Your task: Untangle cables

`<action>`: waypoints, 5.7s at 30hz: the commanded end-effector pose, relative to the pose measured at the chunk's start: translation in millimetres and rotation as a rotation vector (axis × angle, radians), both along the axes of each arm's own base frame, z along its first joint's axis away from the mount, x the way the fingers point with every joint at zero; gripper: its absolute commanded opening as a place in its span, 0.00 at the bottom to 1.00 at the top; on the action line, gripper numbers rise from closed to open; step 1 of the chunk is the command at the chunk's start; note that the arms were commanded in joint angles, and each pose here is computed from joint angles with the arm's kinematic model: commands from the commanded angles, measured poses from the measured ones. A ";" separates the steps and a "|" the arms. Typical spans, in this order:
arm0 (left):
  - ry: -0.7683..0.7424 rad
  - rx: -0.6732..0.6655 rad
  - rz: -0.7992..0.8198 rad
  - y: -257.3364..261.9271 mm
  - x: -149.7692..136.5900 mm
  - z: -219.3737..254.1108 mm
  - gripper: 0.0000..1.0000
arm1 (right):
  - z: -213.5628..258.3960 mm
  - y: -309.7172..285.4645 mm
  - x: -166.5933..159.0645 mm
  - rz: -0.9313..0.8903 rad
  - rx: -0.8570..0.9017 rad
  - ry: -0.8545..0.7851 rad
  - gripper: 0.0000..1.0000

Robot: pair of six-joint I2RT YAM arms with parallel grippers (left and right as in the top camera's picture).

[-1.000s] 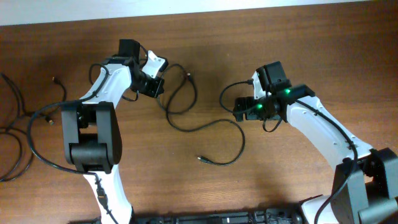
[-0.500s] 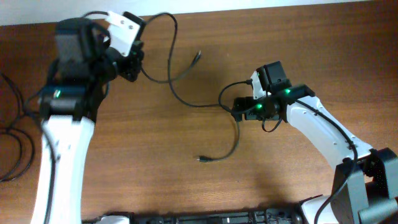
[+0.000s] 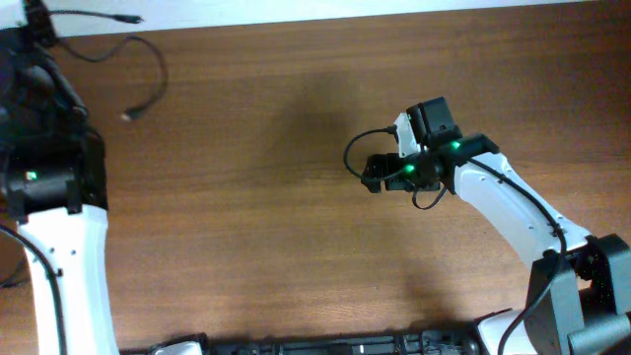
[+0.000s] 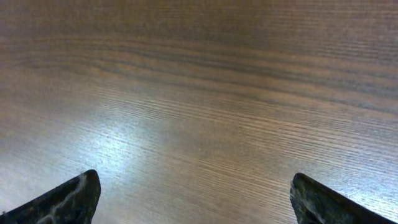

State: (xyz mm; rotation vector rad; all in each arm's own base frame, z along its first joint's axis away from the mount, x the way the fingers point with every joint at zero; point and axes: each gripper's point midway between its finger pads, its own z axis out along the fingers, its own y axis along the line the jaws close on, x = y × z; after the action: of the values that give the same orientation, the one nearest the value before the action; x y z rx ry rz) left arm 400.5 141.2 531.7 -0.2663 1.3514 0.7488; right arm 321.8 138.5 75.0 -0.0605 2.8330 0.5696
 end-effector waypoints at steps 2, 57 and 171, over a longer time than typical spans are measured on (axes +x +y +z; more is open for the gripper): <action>0.107 -0.029 0.072 30.1 17.9 -36.7 0.00 | -1.6 1.4 -0.5 -0.002 0.012 0.010 0.96; 0.978 -0.519 -0.644 -173.4 -21.8 -246.6 0.99 | 248.4 -63.0 -120.6 -0.114 0.056 -0.838 0.96; 0.111 -0.157 -0.875 -184.8 -115.6 -268.1 0.99 | 82.6 -152.9 -76.3 -0.415 -0.309 -1.212 0.99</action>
State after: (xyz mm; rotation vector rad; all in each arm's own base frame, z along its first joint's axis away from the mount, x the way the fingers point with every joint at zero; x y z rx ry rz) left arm 300.6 -37.4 277.5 0.2156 1.5386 -0.0688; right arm 245.9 -10.6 160.1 0.0747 1.6355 -0.0379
